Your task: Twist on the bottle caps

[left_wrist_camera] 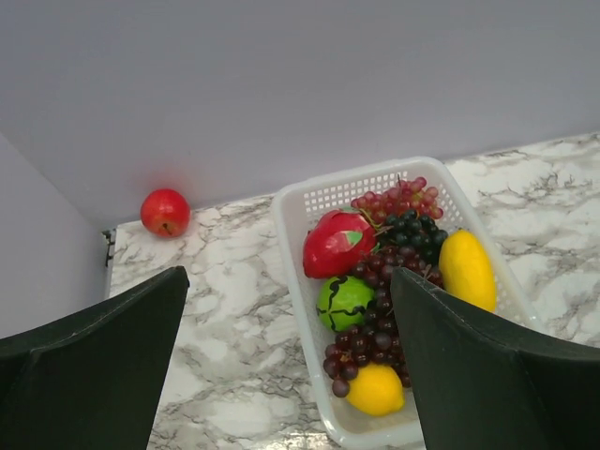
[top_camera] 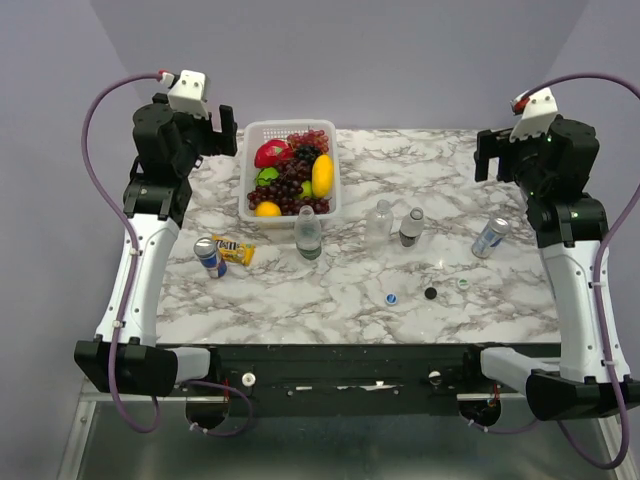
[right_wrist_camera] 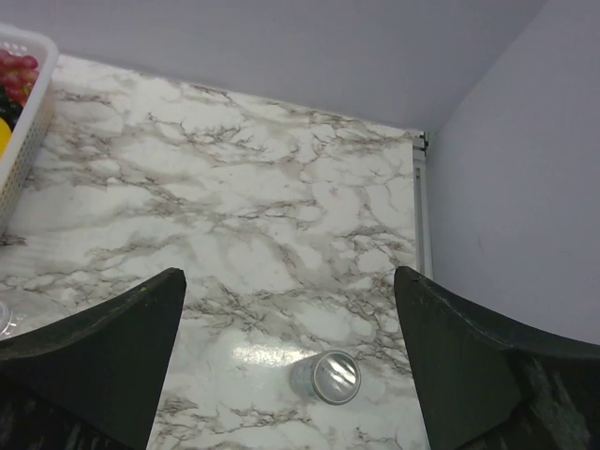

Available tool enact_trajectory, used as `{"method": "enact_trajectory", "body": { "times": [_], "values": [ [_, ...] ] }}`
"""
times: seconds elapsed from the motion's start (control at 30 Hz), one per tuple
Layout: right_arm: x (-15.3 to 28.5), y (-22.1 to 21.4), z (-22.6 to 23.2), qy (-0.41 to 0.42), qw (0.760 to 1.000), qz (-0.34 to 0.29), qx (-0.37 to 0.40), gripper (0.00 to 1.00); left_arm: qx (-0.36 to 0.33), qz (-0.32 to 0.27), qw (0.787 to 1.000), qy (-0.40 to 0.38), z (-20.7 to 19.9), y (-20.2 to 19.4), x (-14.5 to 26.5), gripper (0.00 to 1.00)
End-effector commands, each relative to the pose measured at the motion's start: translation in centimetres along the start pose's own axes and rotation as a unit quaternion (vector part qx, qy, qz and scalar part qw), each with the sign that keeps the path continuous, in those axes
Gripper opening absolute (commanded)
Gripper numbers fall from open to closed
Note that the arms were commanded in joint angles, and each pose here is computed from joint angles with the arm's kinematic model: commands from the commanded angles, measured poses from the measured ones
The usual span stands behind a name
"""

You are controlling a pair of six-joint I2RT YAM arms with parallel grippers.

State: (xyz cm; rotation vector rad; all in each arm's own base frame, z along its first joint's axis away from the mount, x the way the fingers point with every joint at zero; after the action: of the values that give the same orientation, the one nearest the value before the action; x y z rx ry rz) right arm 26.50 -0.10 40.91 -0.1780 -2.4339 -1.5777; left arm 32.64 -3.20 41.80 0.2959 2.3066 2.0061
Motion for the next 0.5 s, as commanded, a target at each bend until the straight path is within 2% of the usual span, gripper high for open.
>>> {"method": "enact_trajectory", "body": {
  "times": [0.0, 0.03, 0.1, 0.13, 0.17, 0.2, 0.27, 0.3, 0.33, 0.37, 0.47],
  "values": [
    [0.9, 1.0, 0.6, 0.062, 0.997, -0.027, 0.021, 1.0, 0.005, 0.016, 0.999, -0.037, -0.8, -0.6, 0.9, 0.99],
    [1.2, 1.3, 0.9, 0.089, 0.994, -0.043, 0.042, 1.0, 0.025, 0.024, 0.999, -0.033, -0.8, -1.2, 0.9, 0.99],
    [2.2, 1.5, 2.4, 0.2, 0.968, -0.094, 0.12, 1.0, 0.038, 0.023, 0.998, -0.036, -1.0, -1.3, 1.3, 0.99],
    [2.7, 1.9, 2.9, 0.236, 0.954, -0.117, 0.144, 1.0, 0.026, 0.031, 0.998, -0.048, -1.1, -1.8, 1.5, 0.99],
    [3.0, 2.0, 4.3, 0.301, 0.929, -0.137, 0.165, 1.0, 0.014, 0.035, 0.997, -0.073, -1.4, -2.1, 1.9, 0.99],
    [2.8, 2.3, 5.2, 0.323, 0.921, -0.135, 0.174, 1.0, -0.013, 0.032, 0.991, -0.129, -2.2, -2.0, 2.9, 0.99],
    [3.4, 3.8, 7.5, 0.358, 0.9, -0.13, 0.213, 0.98, -0.046, 0.054, 0.986, -0.153, -2.2, -3.8, 3.7, 0.99],
    [2.3, 4.0, 8.6, 0.382, 0.889, -0.118, 0.222, 0.96, -0.048, 0.051, 0.989, -0.128, -1.8, -3.9, 4.4, 0.99],
    [2.1, 4.4, 9.4, 0.395, 0.882, -0.119, 0.228, 0.95, -0.047, 0.072, 0.99, -0.11, -1.3, -5.2, 4.6, 0.99],
    [2.2, 5.7, 10.4, 0.409, 0.875, -0.134, 0.22, 0.95, -0.078, 0.079, 0.989, -0.098, -0.8, -5.7, 4.8, 0.99],
    [0.4, 7.0, 13.3, 0.45, 0.862, -0.134, 0.189, 0.94, -0.1, 0.101, 0.988, -0.056, 0.6, -7.8, 6.2, 0.99]
  ]
}}
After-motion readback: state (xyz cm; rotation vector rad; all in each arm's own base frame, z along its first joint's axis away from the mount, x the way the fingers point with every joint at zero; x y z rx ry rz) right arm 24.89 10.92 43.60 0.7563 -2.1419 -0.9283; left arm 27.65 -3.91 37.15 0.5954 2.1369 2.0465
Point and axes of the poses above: each gripper's point midway between its finger pads, its own x axis back along the fingers, its own z axis along the line the jaws close on, y = z × x, the point moved 9 cm from there along x, back along the fingers, and after that the axes turned 11 degrees about x, right-handed, at the moved point
